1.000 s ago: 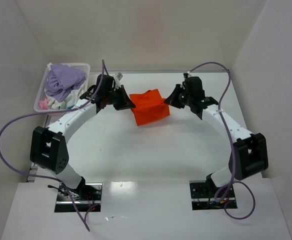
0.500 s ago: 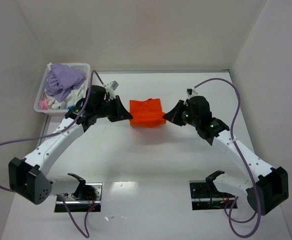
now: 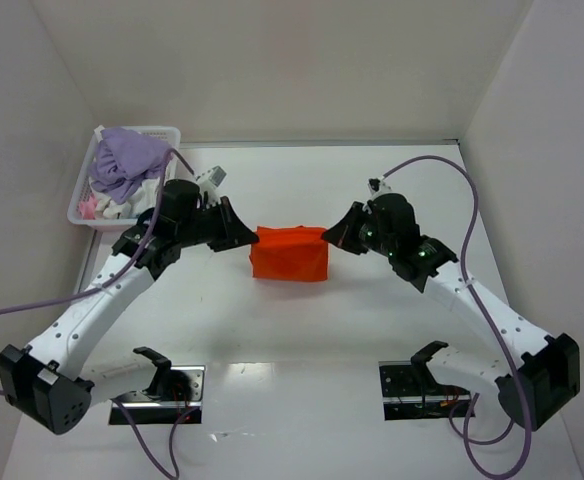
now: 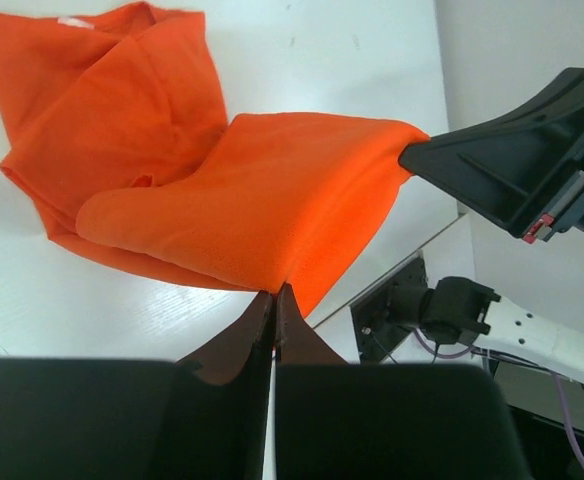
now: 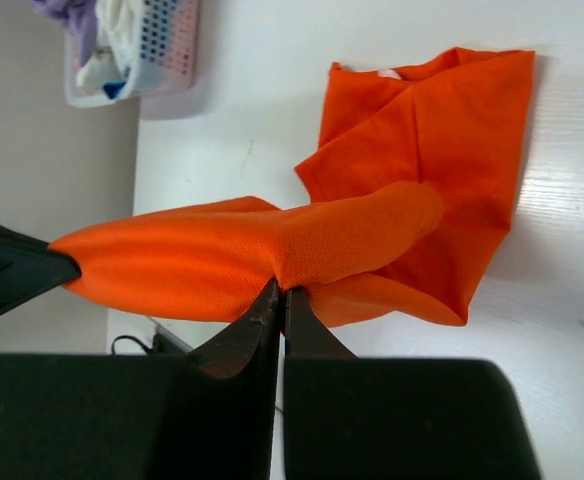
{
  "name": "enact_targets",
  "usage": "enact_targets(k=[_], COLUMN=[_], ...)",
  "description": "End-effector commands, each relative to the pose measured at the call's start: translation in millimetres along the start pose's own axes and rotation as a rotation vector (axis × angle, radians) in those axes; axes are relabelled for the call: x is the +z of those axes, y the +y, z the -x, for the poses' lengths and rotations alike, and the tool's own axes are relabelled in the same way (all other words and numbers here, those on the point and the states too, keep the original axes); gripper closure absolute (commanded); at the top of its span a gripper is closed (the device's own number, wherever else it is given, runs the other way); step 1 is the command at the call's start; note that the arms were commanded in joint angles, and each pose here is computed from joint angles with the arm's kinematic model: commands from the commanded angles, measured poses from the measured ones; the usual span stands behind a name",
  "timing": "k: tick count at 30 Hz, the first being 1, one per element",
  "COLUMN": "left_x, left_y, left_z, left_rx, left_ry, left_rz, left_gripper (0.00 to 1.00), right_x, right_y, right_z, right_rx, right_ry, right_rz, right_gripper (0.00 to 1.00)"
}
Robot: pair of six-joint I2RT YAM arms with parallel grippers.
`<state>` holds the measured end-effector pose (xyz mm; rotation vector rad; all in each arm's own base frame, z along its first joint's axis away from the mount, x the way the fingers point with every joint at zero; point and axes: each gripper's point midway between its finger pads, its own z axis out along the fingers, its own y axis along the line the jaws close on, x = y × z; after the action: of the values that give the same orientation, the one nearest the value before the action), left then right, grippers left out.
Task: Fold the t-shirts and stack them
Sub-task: Fold the long partially folded tshirt into a neat square
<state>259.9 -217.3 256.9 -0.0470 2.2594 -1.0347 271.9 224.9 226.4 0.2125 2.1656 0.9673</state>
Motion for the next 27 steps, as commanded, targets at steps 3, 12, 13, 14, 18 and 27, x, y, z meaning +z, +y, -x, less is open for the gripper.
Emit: enact_targets(k=[3,12,13,14,18,27], left_x=[22,63,70,74,86,72], left_y=[19,49,55,59,67,56], left_z=[-9,-12,-18,-15,-21,-14], left_rx=[-0.034,-0.070,-0.084,-0.090,-0.123,-0.100], left_ry=[0.046,0.110,0.141,0.136,0.158,0.112], left_rz=[0.044,0.089,0.099,0.104,0.111,0.087], left_gripper=[1.00,1.00,1.00,1.00,1.00,1.00], right_x=[17,48,54,57,76,94], right_y=[-7,-49,-55,-59,-71,-61], right_z=[17,21,19,23,30,35], right_rx=[-0.046,-0.042,-0.050,-0.053,-0.063,-0.080], right_ry=[-0.035,-0.020,-0.006,-0.008,0.013,0.040], right_rz=[-0.065,-0.153,-0.160,-0.169,-0.175,-0.126], right_gripper=[1.00,1.00,1.00,1.00,1.00,1.00])
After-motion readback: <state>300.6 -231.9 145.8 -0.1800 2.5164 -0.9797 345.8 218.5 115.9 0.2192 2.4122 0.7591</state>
